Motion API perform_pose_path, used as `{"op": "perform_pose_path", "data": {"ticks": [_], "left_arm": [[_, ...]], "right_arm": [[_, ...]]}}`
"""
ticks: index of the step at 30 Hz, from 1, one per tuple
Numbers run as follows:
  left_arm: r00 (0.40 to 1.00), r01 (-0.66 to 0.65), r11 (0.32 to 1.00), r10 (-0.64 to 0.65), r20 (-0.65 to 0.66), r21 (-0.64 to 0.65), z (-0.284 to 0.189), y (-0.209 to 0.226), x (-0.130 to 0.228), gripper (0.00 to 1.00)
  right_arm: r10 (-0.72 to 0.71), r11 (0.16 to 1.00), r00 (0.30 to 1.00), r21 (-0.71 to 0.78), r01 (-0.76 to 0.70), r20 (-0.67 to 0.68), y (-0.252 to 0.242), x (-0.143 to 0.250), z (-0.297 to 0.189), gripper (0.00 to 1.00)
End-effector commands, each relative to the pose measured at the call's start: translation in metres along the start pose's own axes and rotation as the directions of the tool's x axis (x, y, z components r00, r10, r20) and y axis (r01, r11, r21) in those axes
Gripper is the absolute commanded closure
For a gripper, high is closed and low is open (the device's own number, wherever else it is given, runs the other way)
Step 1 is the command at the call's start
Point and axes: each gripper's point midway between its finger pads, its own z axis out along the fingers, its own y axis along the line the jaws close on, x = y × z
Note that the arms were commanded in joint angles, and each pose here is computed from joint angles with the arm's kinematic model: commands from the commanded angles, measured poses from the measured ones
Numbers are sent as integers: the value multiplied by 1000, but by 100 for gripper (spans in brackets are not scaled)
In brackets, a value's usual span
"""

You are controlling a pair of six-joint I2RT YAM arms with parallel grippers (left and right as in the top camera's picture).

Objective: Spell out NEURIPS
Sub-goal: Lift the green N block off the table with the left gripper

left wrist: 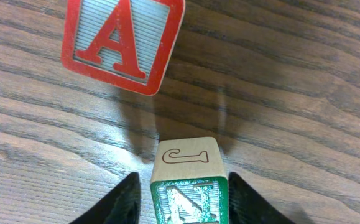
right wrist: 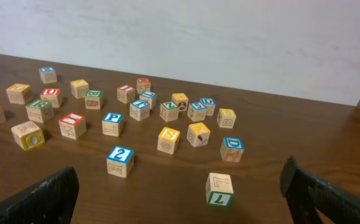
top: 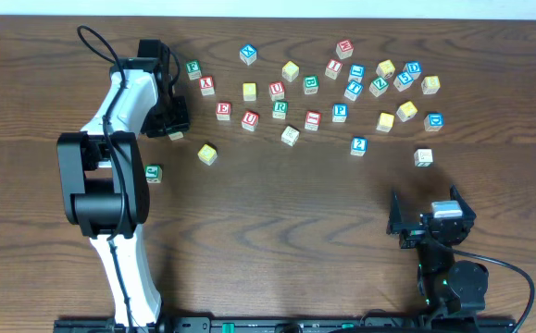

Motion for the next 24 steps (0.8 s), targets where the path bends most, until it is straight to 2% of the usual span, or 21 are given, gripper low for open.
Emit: {"op": "perform_pose_path", "data": {"ticks": [1, 6, 24], "left_arm": [[1000, 8, 1000, -8, 27, -6, -9, 3, -8, 60], [1000, 8, 1000, -8, 23, -7, -9, 3, -7, 68], [1000, 7, 1000, -7, 30, 5, -13, 1, -8, 69]], "right_arm": [[16, 1000, 1000, 9, -16, -3, -2, 1, 0, 1], [15, 1000, 1000, 9, -15, -4, -2, 1, 0, 1], [16, 1000, 1000, 9, -16, -4, -2, 1, 0, 1]]}}
